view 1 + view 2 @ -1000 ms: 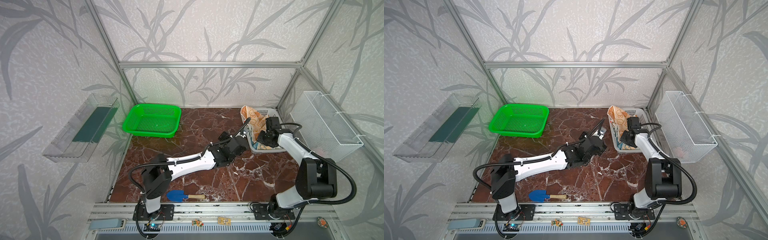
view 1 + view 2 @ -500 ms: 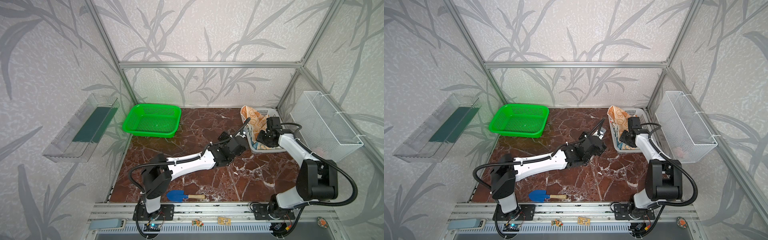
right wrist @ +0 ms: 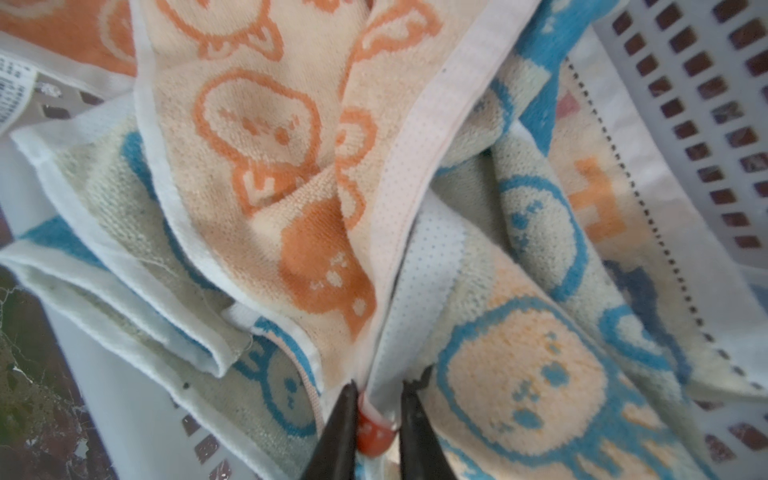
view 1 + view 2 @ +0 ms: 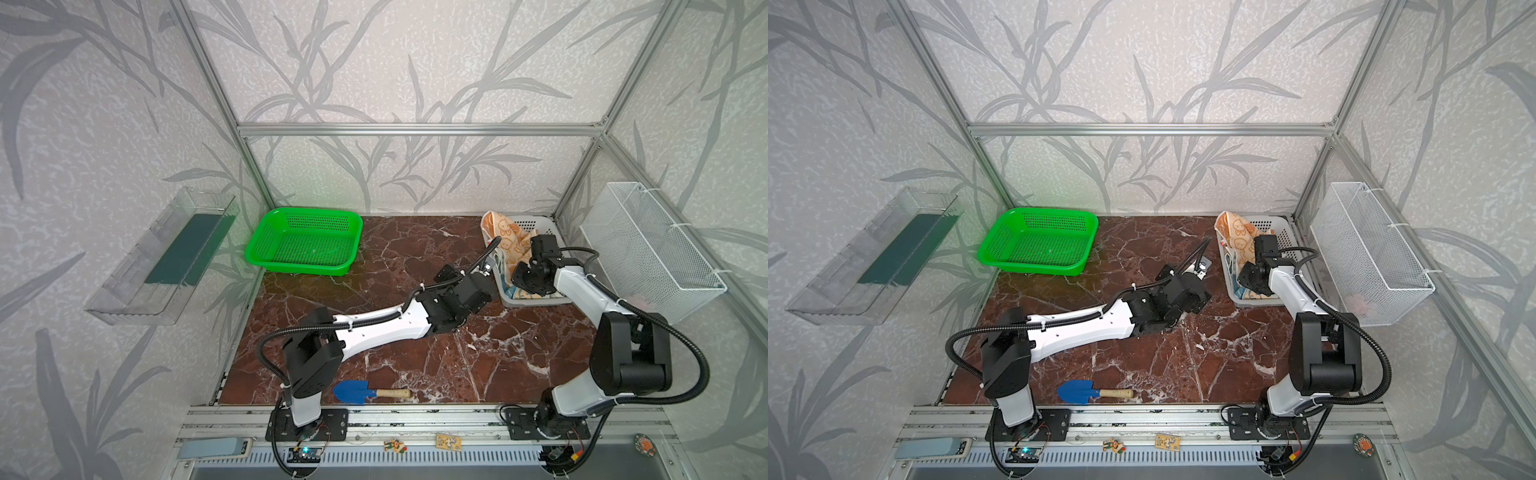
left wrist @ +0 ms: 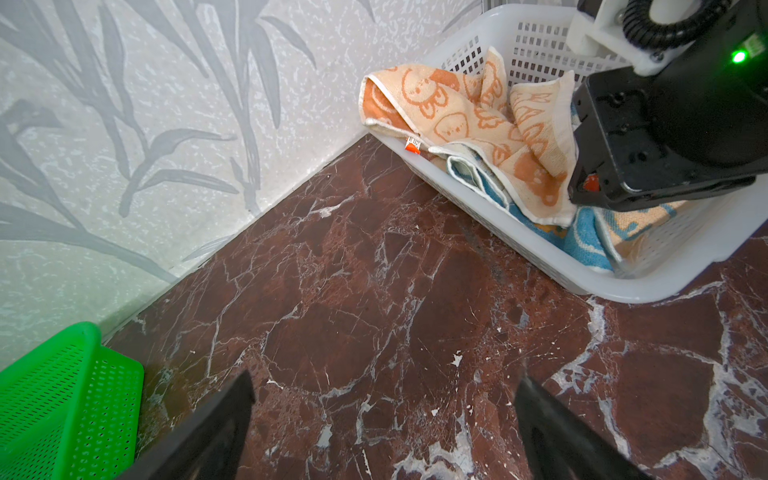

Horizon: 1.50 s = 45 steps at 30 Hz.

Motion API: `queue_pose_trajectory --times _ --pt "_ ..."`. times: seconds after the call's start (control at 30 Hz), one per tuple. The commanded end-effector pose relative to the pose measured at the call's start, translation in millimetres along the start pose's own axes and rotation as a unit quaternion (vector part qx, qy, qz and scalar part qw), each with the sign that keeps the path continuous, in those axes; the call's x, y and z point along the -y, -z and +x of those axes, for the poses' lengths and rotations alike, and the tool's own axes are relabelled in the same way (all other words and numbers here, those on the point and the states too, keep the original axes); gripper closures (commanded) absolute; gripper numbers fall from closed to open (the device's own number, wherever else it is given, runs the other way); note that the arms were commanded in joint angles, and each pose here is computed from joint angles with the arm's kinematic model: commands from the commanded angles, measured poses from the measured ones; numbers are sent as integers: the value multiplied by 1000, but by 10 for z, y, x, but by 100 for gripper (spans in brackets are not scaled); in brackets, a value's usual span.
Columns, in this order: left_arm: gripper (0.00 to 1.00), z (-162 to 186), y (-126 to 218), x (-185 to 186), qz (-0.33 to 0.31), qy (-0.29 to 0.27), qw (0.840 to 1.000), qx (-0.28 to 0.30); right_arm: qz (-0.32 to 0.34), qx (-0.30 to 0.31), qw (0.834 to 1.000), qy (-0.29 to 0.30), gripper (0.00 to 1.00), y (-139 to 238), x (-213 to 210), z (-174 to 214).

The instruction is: Fold and stack the towels

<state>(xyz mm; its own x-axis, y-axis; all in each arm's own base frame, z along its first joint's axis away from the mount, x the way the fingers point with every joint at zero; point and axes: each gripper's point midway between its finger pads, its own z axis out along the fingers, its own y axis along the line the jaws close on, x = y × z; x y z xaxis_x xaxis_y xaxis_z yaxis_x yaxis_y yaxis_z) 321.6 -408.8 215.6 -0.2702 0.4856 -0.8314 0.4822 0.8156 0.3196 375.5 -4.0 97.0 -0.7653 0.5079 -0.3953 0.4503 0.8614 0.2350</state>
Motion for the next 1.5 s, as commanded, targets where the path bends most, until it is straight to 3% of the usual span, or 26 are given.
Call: queue_pose_trajectory --times 0.0,0.17,0.33,0.57,0.73,1.0,1.33,1.47 --pt "1 -103 57 -62 -2 11 1000 4 -9 34 999 0 91 203 -36 -151" --pt "1 -92 82 -93 -5 14 1000 2 -15 42 999 5 100 318 -68 -193" --pt "1 -103 103 -175 -7 25 1000 -2 -43 53 998 16 100 471 -182 -255" --pt "1 -54 130 -473 3 88 996 -12 -62 82 994 39 100 771 -321 -458" --pt "1 24 140 -696 2 125 992 -25 -124 100 986 50 100 1115 -646 -636" --pt "1 105 211 -940 -7 157 987 -30 -145 189 965 111 100 1812 -1116 -904" --pt "1 209 251 -963 -7 162 986 -40 -86 214 966 117 100 1929 -956 -1225" --pt "1 236 232 -959 -6 168 985 -40 -148 189 961 135 100 1947 -1233 -1145"
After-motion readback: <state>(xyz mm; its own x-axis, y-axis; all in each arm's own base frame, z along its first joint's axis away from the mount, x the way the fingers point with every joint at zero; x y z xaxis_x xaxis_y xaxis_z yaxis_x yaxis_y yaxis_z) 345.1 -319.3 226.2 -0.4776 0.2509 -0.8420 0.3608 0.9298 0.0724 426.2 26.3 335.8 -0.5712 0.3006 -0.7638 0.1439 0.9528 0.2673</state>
